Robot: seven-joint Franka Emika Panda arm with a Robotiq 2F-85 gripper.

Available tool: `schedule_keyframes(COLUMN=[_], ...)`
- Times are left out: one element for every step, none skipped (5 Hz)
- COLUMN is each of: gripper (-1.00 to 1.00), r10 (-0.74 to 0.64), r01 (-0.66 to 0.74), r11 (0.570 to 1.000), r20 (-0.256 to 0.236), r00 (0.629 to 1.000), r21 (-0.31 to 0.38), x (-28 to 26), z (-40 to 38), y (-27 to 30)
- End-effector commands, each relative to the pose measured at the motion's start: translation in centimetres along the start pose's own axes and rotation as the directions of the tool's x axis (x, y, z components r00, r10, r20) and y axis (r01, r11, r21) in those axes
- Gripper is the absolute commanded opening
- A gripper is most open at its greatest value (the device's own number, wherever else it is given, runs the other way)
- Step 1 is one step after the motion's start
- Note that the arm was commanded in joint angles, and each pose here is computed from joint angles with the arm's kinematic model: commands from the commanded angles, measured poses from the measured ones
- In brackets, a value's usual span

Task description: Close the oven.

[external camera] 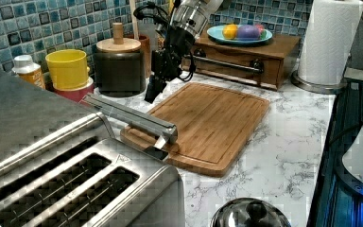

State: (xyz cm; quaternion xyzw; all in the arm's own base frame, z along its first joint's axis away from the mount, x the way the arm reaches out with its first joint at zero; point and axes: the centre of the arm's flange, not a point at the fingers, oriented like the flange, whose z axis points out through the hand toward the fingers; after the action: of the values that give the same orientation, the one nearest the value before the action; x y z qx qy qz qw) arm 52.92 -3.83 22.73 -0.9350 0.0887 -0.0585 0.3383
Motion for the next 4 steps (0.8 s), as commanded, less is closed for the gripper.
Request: schedule_keyframes(gripper=[-1.0,-1.0,-1.0,-1.0], r10=[-0.132,-0.129,-0.114,-0.092], r01=[0.134,0.128,0.111,0.091], r11=[0.987,0.99,0.991,0.993], r20=[-0.025,0.012,0.041,0.022], r00=[0.991,0.992,0.993,0.995], r21=[0.093,0.058,0.069,0.071], x=[3.7,4.7,5.3,5.1], z=[3.4,5.4,5.9,5.9], y=[-7.8,-8.2,-8.0,-8.2])
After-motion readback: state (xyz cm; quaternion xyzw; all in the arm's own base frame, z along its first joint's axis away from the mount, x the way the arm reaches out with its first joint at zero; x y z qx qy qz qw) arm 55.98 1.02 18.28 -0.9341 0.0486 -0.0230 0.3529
